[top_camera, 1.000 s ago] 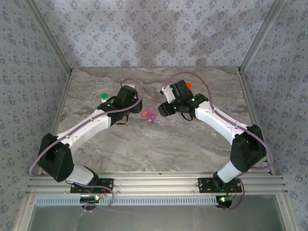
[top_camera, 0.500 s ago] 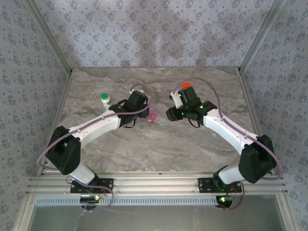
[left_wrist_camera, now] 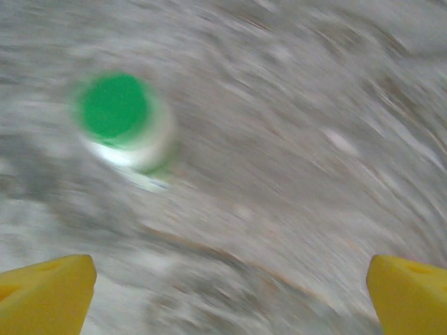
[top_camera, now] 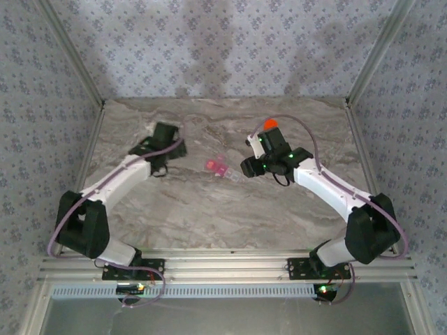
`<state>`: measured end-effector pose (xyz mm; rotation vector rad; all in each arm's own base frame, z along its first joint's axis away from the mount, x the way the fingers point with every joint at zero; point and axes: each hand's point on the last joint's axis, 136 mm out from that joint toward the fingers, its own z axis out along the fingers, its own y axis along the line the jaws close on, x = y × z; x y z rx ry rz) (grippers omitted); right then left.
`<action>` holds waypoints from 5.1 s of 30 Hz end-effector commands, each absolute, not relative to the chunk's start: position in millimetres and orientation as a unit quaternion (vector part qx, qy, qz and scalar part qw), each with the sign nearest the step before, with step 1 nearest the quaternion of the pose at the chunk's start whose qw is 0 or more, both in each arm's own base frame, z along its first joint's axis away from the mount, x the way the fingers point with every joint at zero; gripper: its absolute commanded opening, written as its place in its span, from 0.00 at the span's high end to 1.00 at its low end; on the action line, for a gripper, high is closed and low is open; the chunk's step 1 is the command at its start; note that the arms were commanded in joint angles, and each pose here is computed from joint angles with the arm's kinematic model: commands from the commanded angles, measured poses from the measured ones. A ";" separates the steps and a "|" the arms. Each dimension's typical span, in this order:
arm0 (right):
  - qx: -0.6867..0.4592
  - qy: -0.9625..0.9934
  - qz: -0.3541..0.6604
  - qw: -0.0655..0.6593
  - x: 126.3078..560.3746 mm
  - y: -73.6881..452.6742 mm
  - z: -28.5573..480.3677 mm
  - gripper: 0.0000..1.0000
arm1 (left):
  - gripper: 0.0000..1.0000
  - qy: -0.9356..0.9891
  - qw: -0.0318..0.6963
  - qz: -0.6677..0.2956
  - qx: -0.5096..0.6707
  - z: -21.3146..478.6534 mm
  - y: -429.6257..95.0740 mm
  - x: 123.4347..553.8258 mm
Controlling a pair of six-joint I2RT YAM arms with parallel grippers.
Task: Sort the pills into containers
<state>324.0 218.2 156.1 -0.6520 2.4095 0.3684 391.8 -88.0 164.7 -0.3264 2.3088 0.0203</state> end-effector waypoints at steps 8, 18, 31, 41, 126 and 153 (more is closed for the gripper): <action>-0.266 0.908 0.155 0.284 327.4 243.1 149.6 0.40 | 0.01 0.905 0.375 0.004 -0.202 145.2 -24.8 454.6; -0.282 0.908 0.157 0.267 325.4 249.2 137.1 0.40 | 0.10 0.924 0.330 0.023 -0.190 104.4 -23.4 488.8; -0.289 0.907 0.158 0.264 325.1 251.5 136.6 0.40 | 0.65 0.932 0.317 0.011 -0.175 95.3 -29.1 470.7; -0.287 0.906 0.152 0.273 322.6 245.5 145.6 0.40 | 0.68 0.924 0.379 -0.020 -0.044 157.5 -97.4 409.1; -0.012 0.990 0.016 0.143 272.1 370.4 74.0 0.34 | 0.01 0.769 0.631 -0.038 -0.088 222.2 -50.5 235.7; -0.675 0.587 0.296 0.333 213.7 308.4 272.9 0.63 | 0.01 0.566 0.664 -0.344 0.347 245.1 -222.7 174.4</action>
